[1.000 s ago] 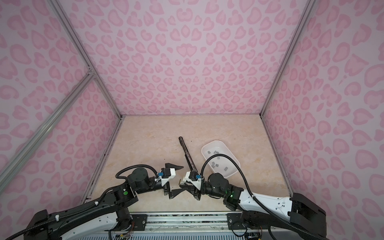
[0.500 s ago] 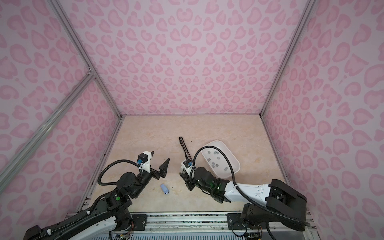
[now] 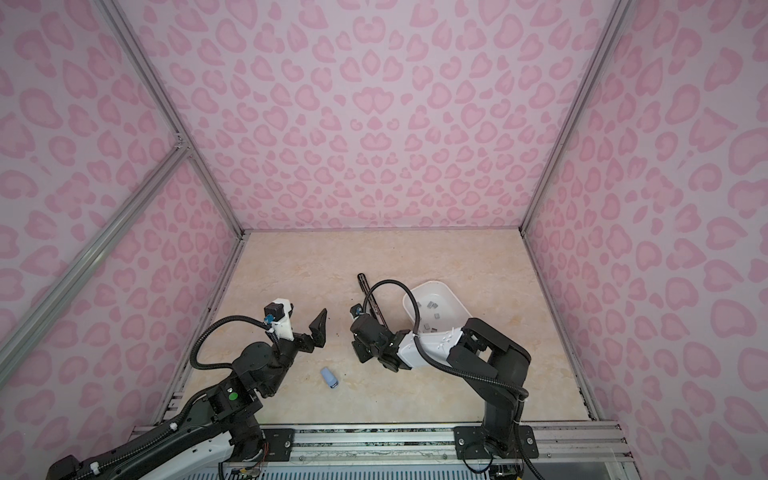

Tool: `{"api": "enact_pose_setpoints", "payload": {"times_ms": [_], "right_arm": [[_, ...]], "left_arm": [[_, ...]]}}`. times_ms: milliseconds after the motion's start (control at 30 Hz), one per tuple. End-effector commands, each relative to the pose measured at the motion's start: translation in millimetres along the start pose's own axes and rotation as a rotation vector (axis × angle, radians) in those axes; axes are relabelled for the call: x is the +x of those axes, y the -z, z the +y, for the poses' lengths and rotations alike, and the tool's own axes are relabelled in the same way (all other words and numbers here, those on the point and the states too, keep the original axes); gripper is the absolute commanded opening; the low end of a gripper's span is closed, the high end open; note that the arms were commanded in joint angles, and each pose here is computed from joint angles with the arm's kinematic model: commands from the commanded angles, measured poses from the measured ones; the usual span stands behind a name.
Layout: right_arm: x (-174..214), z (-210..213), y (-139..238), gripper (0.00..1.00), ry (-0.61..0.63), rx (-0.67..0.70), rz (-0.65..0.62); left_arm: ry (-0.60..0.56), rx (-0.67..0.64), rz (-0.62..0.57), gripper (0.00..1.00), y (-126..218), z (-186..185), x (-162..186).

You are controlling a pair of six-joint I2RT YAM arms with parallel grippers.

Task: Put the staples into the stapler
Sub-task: 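Lower the opened cream stapler onto the table with the right gripper and release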

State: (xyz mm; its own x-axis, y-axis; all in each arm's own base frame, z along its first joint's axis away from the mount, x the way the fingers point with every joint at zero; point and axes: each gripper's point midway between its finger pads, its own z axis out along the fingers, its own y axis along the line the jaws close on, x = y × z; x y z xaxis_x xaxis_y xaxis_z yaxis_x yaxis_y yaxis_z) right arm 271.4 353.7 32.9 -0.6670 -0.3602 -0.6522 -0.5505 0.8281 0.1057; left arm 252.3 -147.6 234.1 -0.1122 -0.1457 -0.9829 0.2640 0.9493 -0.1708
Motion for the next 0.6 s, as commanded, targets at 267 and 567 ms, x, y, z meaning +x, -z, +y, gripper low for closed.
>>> {"api": "enact_pose_setpoints", "payload": {"times_ms": [267, 567], "right_arm": [[9, -17, -19, 0.34, 0.002, 0.085, 0.046], [-12, -14, 16, 0.59, 0.035, 0.097, -0.071]], "left_arm": [[0.022, -0.007, -0.021, 0.97, 2, 2, -9], [0.043, -0.059, -0.032, 0.98, 4, 12, -9]]}}
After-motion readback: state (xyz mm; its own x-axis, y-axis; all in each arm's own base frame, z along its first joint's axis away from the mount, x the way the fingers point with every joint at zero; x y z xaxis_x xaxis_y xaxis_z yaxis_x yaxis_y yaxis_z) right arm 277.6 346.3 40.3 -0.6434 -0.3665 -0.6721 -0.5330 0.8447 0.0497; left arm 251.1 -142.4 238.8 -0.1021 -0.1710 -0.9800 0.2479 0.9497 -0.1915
